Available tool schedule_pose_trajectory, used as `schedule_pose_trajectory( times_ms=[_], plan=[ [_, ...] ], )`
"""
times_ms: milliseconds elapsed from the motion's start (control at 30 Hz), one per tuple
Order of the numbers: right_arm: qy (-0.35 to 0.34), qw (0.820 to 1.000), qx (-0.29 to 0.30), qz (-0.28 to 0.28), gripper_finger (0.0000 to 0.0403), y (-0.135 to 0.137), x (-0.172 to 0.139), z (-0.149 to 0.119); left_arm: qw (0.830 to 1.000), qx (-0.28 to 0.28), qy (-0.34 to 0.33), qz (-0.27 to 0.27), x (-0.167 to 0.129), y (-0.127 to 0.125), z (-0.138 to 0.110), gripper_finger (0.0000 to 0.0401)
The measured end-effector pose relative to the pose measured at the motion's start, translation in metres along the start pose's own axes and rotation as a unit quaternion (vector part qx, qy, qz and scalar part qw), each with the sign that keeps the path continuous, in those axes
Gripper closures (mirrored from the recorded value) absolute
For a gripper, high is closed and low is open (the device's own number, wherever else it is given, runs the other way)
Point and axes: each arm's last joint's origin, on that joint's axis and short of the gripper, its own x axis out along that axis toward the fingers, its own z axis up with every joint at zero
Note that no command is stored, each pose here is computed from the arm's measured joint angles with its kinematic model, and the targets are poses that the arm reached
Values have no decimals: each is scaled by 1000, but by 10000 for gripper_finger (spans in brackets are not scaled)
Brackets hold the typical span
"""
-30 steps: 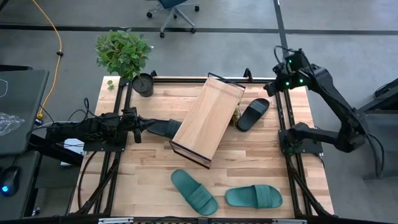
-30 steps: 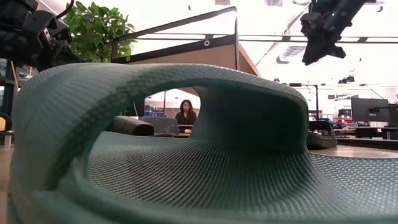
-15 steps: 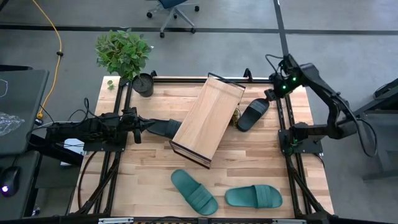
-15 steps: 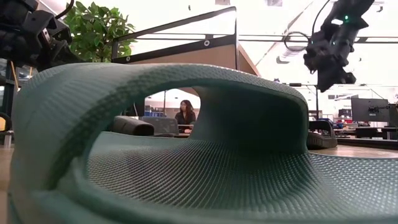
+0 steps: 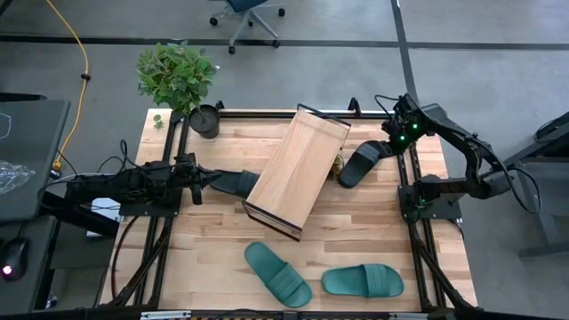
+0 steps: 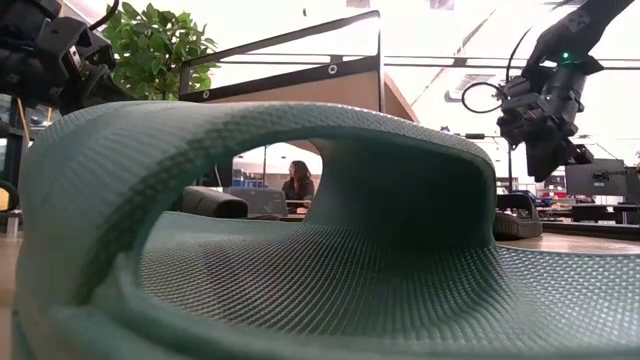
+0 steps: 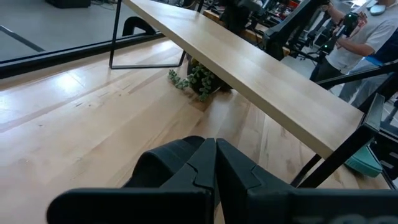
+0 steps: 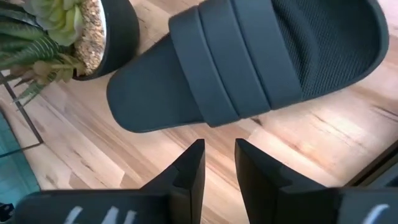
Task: Pick and place slides into the shelf
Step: Put the right black slipper on the shelf
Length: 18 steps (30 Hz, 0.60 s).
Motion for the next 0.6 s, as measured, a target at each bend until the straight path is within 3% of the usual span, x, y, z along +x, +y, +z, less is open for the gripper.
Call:
schedule_pose_trajectory(
  times_ms=[600],
  plan=[
    [-30, 999, -15, -3, 322, 2, -4, 3, 1000, -26, 0, 1, 0, 0, 0, 400]
  ],
)
